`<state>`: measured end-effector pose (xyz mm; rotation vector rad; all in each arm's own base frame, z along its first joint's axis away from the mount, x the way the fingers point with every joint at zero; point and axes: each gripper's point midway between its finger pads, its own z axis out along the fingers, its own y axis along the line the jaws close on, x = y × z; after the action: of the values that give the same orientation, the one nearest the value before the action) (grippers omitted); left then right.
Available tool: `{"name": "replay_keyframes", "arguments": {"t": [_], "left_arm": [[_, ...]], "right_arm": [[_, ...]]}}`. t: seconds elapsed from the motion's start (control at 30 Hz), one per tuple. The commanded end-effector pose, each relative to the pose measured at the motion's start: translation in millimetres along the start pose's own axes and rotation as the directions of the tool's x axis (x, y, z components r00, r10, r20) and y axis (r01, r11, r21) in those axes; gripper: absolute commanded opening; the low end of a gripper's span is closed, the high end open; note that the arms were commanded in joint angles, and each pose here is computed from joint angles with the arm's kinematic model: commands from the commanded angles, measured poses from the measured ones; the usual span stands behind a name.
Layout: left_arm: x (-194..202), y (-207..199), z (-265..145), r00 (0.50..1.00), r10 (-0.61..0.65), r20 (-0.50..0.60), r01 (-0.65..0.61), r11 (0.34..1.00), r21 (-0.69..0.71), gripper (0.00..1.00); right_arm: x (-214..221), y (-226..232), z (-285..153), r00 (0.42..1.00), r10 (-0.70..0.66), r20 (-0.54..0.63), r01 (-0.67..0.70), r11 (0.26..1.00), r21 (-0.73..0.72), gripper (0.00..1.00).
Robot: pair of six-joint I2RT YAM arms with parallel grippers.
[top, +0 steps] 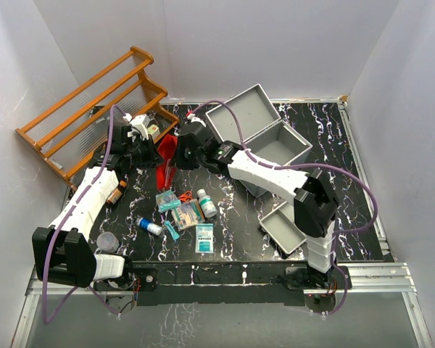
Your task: Organize the medicine kit
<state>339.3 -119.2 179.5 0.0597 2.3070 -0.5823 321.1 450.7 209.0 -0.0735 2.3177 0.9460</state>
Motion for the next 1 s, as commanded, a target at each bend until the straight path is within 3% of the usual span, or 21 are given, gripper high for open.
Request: {"name": "replay_keyframes", "arguments": {"t": [0.0,0.27,0.63,0.97], "left_arm": [[-16,-16,-14,0.999,-0.011,0.04,0.009,0.999,0.04,0.0],[-17,-28,-17,0.998,-0.067,0.021,0.065,0.994,0.086,0.0],[-9,-32,-18,0.988,-0.149,-0.049,0.153,0.985,0.079,0.0],[-12,-21,-15,0.988,-0.152,-0.021,0.152,0.988,0.021,0.0]], "right_arm": [[-9,27,6,0.998,-0.052,0.021,0.054,0.993,-0.101,0.0],[-1,16,22,0.998,-0.07,0.005,0.07,0.994,-0.08,0.0],[-7,37,23,0.999,-0.006,0.05,0.015,0.981,-0.195,0.01],[-22,-7,-9,0.99,0.007,0.141,-0.013,0.999,0.04,0.05]]}}
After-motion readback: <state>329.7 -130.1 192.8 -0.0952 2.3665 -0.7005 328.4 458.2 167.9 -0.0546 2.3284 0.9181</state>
